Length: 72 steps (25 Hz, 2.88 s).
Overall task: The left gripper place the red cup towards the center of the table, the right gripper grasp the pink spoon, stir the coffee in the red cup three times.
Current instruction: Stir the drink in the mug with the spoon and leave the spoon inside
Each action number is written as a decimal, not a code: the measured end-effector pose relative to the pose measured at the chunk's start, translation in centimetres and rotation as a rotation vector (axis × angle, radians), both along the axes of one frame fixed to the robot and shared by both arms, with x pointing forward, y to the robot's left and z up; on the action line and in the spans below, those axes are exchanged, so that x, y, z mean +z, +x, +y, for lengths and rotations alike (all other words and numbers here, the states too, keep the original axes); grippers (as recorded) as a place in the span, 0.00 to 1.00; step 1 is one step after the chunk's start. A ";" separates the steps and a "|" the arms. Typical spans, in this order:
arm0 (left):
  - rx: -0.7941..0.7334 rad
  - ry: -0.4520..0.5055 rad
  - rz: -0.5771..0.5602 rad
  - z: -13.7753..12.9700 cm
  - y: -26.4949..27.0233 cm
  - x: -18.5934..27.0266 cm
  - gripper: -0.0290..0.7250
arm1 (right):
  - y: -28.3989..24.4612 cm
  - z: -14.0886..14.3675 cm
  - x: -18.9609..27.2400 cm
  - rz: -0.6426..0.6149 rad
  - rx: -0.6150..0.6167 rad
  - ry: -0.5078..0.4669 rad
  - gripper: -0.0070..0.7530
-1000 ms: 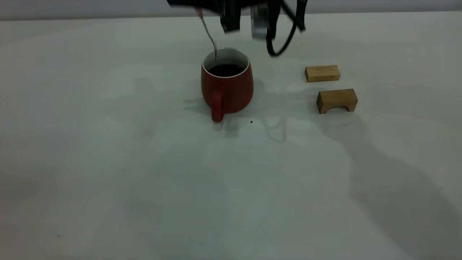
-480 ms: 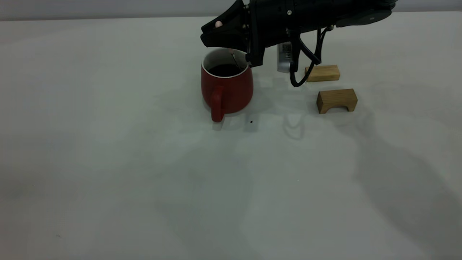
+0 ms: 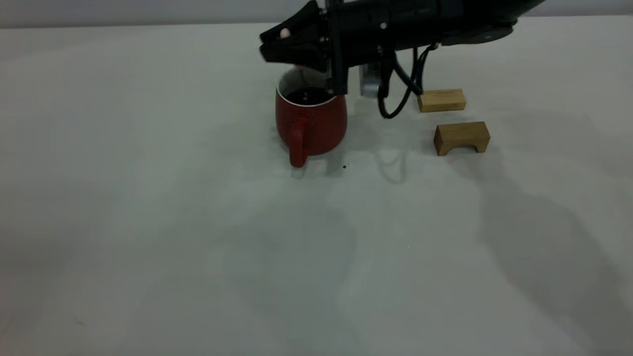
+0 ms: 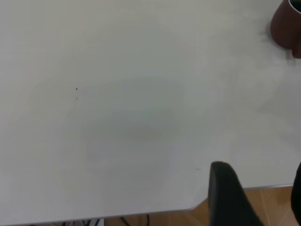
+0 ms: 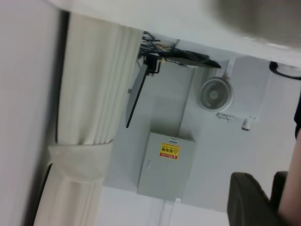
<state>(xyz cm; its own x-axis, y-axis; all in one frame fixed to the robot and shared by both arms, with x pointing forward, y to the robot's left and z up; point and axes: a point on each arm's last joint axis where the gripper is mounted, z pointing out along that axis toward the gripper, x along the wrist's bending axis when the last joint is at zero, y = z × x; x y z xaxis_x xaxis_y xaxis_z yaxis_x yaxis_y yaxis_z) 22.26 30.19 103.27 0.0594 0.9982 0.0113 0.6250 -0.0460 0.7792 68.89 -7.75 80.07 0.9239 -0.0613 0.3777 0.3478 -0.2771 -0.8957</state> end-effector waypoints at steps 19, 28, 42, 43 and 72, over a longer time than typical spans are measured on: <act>0.000 0.000 0.000 0.0 0.0 0.0 0.58 | -0.6 1.8 0.4 0.010 0.043 0.023 0.17; 0.000 0.000 0.000 0.0 0.0 0.0 0.58 | -1.0 -1.8 -0.8 0.077 -0.040 -0.023 0.17; 0.000 0.000 0.000 0.0 0.0 0.0 0.58 | -1.3 2.6 -0.7 0.020 0.065 0.018 0.17; 0.000 0.000 0.000 0.0 0.0 0.0 0.58 | -1.1 2.4 -0.8 0.019 0.060 0.019 0.17; 0.000 0.000 0.000 0.0 0.0 0.0 0.58 | 0.8 -1.5 1.5 -0.282 0.111 -0.027 0.64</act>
<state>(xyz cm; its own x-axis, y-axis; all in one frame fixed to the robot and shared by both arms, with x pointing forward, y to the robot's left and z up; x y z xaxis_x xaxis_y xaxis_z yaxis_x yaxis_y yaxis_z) 22.26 30.19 103.27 0.0594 0.9982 0.0113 0.6250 -0.0460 0.7792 69.71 -9.29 81.61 0.7825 0.0477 0.6208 0.6116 -0.2458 -0.7520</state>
